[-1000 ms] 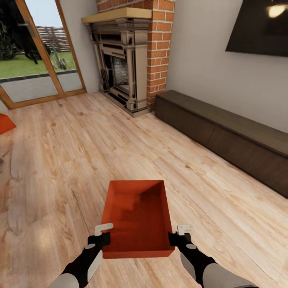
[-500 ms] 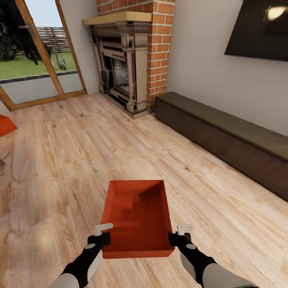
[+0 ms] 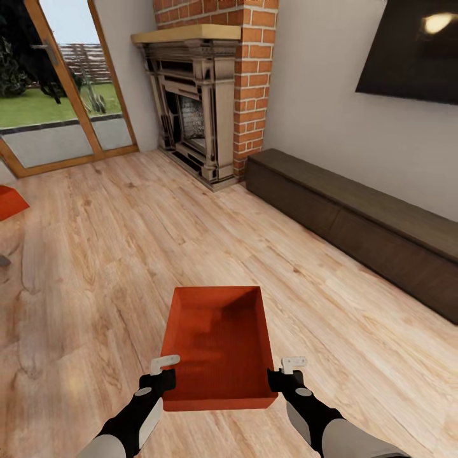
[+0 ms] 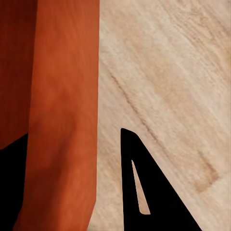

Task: Move the two storage containers from the living room to the garage. In the garage, place one container on the floor and stack the other container on top of it (either order is fine).

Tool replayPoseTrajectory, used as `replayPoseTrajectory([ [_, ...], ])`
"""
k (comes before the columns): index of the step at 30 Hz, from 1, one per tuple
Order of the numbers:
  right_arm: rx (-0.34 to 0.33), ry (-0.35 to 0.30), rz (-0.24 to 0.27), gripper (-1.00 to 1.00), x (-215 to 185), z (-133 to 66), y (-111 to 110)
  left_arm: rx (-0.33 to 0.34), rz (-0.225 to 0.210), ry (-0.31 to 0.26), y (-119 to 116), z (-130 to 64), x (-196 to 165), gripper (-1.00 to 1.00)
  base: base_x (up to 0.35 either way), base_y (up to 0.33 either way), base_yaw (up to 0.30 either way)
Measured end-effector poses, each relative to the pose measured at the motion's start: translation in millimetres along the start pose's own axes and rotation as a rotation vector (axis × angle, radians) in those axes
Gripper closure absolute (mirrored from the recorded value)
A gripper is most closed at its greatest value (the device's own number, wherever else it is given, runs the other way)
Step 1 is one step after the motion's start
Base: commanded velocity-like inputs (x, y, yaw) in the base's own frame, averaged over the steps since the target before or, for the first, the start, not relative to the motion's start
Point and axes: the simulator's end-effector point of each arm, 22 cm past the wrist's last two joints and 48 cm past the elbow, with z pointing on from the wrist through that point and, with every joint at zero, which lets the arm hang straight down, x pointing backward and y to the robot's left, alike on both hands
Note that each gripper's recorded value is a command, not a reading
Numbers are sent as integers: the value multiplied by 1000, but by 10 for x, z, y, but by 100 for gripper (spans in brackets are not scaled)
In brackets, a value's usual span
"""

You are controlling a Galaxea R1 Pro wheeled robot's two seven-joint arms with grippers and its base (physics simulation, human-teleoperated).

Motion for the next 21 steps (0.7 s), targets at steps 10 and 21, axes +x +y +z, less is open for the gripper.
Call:
replayPoseTrajectory([
  [10, 0, -1, -1, 100, -124, -150, -1, 0, -1, 0, 2, -153, -118, 100, 0, 0, 0],
  [21, -2, -4, 0, 100, -259, -314, 17, -1, -1, 0, 6, -318, -244, 100, 0, 0, 0],
])
